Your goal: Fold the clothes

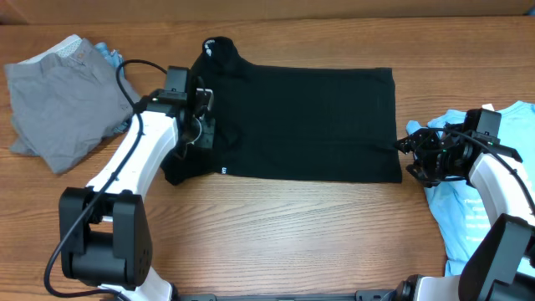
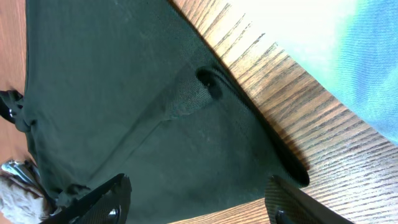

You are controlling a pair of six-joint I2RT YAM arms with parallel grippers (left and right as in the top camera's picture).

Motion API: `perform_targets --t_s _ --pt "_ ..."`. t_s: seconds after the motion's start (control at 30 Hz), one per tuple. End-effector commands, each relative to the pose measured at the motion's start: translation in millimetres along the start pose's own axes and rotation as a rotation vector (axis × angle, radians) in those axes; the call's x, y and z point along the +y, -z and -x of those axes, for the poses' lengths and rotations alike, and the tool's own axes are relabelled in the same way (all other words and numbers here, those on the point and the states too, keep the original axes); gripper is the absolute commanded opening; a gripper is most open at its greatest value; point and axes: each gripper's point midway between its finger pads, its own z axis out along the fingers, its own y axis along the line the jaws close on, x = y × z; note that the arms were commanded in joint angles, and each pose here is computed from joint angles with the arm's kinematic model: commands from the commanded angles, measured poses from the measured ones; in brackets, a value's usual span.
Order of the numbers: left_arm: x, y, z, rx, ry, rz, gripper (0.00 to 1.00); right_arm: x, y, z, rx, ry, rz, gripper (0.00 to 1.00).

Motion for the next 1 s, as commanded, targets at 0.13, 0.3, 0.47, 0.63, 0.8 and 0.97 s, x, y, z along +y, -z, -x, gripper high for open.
perform_targets --t_s 0.13,0.3,0.47,0.63,0.8,0.97 --pt "-47 -23 -10 0.077 -0.046 -0.177 0.04 7 4 6 -0.019 0.023 0.010 0.72" --pt "-48 -34 -17 0.103 -0.112 -0.077 0.04 7 4 6 -0.020 0.023 0.010 0.72" --pt "-39 -51 -6 0.070 -0.102 -0.004 0.04 7 4 6 -0.020 0.023 0.010 0.72" --pt "-57 -74 -12 0.103 -0.080 -0.093 0.04 7 4 6 -0.019 0.023 0.009 0.72" --pt "-59 -73 0 0.057 -0.067 -0.081 0.04 7 4 6 -0.019 0.023 0.010 0.72" --pt "-48 -52 30 -0.030 -0.061 0.006 0.04 7 4 6 -0.019 0.023 0.009 0.72"
